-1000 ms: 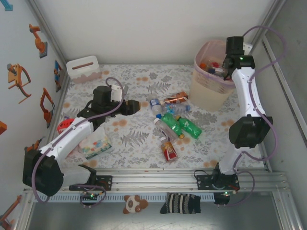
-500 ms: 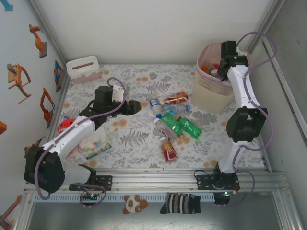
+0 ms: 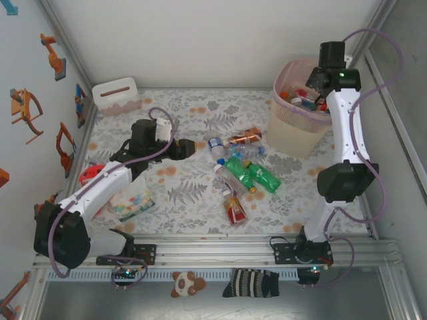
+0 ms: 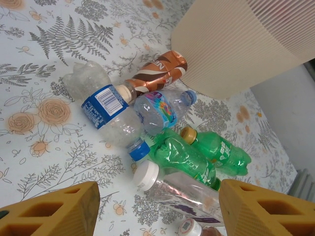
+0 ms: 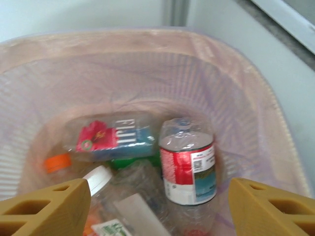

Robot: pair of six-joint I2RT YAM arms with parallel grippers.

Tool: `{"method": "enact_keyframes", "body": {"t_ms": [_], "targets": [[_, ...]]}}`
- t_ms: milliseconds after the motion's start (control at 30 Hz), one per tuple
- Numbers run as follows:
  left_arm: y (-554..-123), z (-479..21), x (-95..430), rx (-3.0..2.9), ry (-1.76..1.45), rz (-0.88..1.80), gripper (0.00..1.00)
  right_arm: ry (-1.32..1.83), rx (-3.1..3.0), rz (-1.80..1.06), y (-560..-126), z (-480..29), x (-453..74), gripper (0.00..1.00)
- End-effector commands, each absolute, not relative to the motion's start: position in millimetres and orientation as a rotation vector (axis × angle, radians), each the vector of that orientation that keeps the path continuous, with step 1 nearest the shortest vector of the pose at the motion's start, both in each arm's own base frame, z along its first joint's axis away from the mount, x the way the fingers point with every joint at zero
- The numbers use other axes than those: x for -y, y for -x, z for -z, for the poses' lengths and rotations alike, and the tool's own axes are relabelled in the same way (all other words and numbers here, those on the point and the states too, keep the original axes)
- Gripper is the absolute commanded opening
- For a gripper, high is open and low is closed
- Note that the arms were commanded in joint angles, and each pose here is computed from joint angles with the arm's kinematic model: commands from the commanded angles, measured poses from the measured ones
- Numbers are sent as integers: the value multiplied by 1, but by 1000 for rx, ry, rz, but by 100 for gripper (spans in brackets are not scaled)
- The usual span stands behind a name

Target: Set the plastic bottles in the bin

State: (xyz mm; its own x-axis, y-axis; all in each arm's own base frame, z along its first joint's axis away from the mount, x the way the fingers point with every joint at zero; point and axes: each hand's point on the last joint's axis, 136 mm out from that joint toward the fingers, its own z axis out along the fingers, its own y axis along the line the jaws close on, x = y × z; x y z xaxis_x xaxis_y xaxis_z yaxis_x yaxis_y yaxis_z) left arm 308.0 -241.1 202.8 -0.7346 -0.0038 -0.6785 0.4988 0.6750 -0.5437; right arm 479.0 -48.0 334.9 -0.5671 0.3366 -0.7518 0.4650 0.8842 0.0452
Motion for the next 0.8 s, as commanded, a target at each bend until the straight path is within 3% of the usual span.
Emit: {"method": "enact_keyframes", "body": {"t_ms": [0,533,767], "targets": [[-309,-210,244,-2205,-387,1008,65,-492,-2242,95,-480,-338,31,68],[-308,-205,242,-2244,-342,1008,64,-627,-2397,200,-512,-225,53,60],[-315,-199,238,-2298,-252,988,64,-663,-2387,159,-508,-221,53,55]]}}
